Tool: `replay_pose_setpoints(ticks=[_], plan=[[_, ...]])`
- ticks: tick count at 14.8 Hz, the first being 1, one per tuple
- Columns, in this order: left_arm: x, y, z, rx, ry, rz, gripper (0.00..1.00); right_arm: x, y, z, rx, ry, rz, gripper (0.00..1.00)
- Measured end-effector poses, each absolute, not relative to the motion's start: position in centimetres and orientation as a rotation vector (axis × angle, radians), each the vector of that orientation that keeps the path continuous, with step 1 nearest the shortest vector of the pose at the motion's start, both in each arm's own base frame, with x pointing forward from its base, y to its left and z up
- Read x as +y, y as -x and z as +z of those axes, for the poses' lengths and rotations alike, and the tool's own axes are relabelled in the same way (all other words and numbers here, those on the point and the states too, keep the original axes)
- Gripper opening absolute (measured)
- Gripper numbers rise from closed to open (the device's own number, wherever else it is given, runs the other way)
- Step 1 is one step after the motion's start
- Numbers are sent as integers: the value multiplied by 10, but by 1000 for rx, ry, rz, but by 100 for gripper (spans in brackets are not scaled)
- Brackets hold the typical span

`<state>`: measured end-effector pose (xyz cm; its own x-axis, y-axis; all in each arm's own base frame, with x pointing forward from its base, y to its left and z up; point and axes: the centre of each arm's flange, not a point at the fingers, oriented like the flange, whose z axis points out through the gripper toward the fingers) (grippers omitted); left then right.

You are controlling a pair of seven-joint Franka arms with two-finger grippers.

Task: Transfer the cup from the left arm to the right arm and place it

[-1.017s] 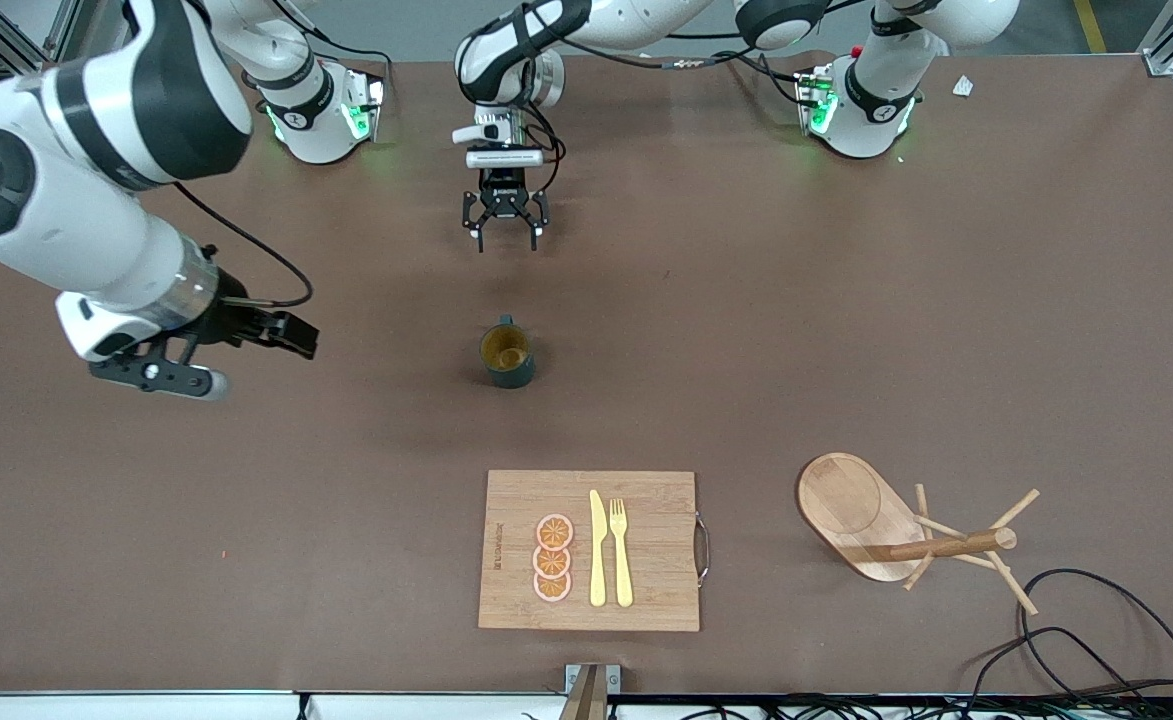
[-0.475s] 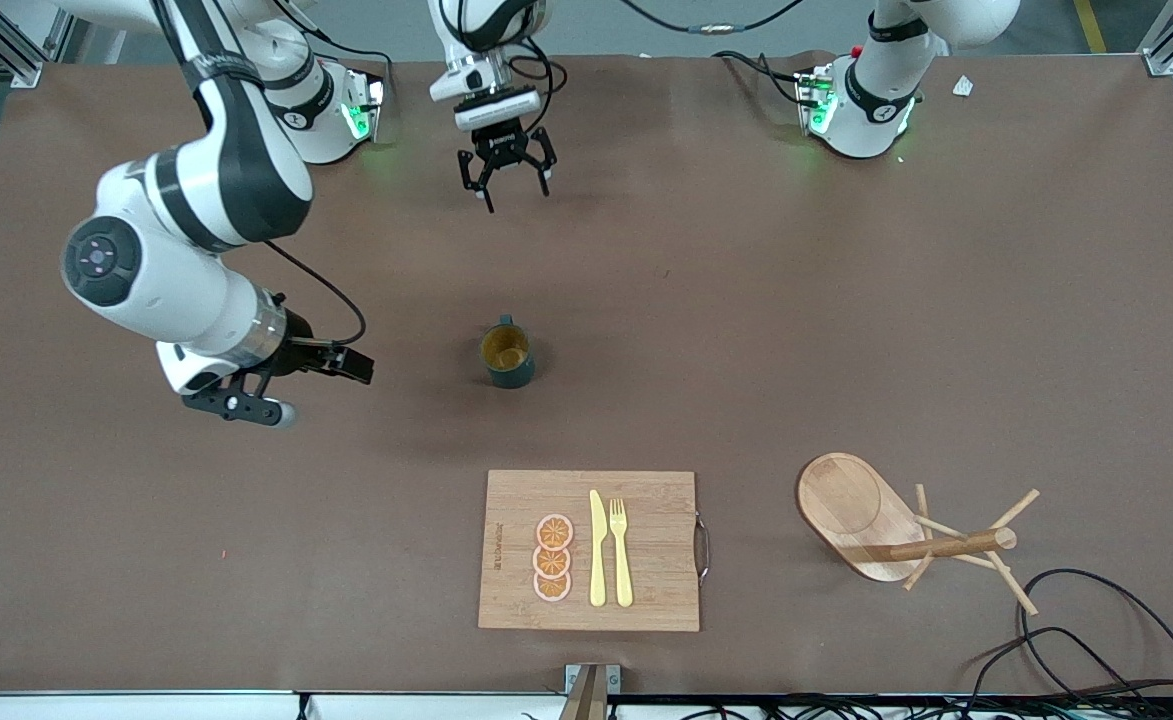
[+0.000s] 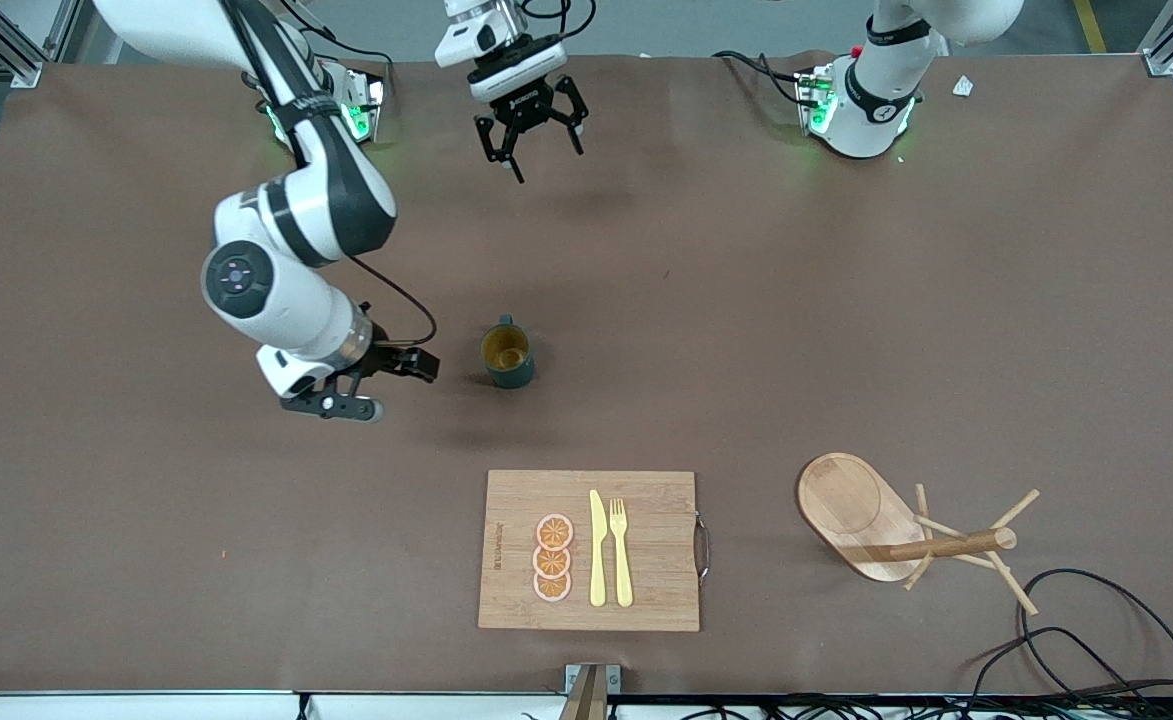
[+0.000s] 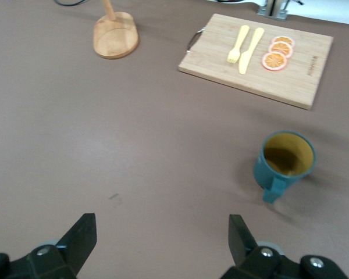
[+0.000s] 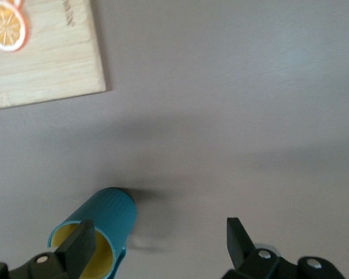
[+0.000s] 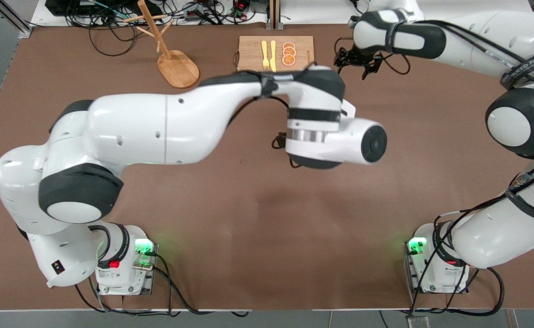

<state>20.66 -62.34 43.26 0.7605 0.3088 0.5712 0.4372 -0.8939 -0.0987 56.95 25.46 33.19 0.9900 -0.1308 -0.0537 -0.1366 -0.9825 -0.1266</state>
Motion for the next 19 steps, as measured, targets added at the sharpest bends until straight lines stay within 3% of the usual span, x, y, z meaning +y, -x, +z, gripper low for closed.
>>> replay_pose_setpoints(ticks=[5, 9, 18, 19], plan=[[-574, -250, 500, -625, 2697, -701, 100, 299, -527, 287, 315, 3006, 64, 100], [-534, -298, 527, -665, 2656, -639, 100, 322, -512, 278, 520, 2991, 97, 100], [-380, -454, 588, -615, 2680, -335, 100, 344, -495, 250, 736, 2984, 159, 91], [-362, -469, 590, -601, 2689, -300, 100, 346, -493, 249, 743, 2984, 161, 85]])
